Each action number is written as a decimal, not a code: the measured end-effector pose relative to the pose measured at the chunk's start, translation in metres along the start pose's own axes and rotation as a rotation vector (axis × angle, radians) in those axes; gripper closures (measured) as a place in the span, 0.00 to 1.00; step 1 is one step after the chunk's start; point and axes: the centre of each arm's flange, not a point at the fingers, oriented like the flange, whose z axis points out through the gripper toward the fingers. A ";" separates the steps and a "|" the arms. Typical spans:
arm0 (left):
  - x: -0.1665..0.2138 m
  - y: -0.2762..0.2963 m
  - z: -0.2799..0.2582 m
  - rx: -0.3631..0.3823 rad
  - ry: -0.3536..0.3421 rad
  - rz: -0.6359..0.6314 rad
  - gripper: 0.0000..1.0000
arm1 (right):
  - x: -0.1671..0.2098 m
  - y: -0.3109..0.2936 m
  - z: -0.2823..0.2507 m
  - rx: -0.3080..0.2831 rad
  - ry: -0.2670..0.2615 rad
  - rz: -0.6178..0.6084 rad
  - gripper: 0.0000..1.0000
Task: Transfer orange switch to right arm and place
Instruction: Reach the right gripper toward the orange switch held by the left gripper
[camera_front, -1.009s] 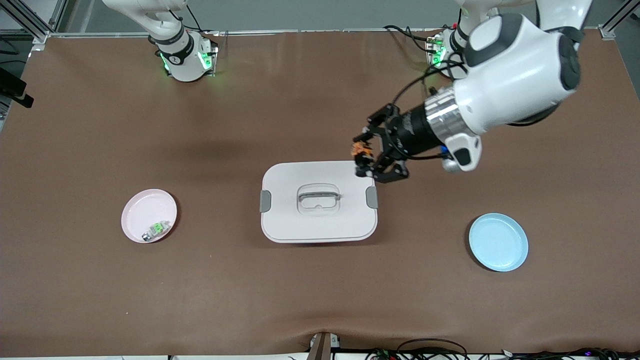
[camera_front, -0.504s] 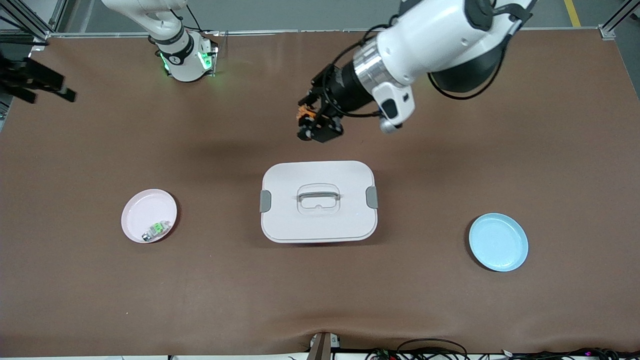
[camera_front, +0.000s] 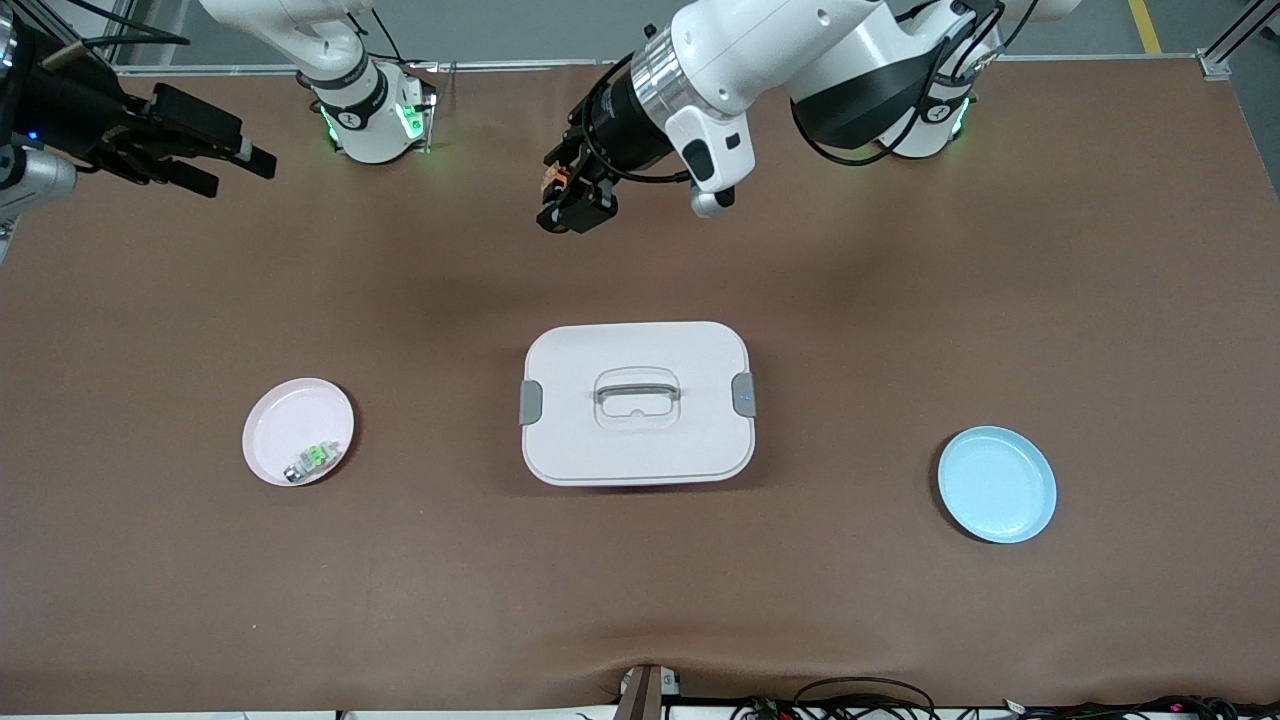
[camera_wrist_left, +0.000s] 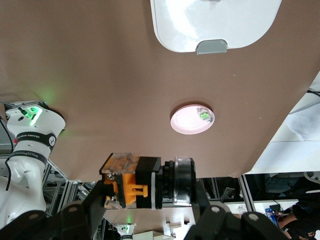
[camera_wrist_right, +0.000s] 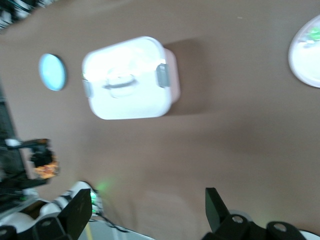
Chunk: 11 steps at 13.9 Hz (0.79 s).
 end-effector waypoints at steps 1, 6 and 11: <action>0.000 0.000 0.000 -0.002 0.000 0.000 0.28 | 0.000 -0.004 0.001 0.038 0.023 0.017 0.00; -0.002 -0.003 0.003 0.001 0.000 0.007 0.28 | -0.027 -0.037 0.037 0.157 0.068 0.073 0.00; -0.005 -0.005 0.004 -0.003 -0.003 0.012 0.28 | -0.045 -0.087 0.093 0.201 0.125 0.051 0.00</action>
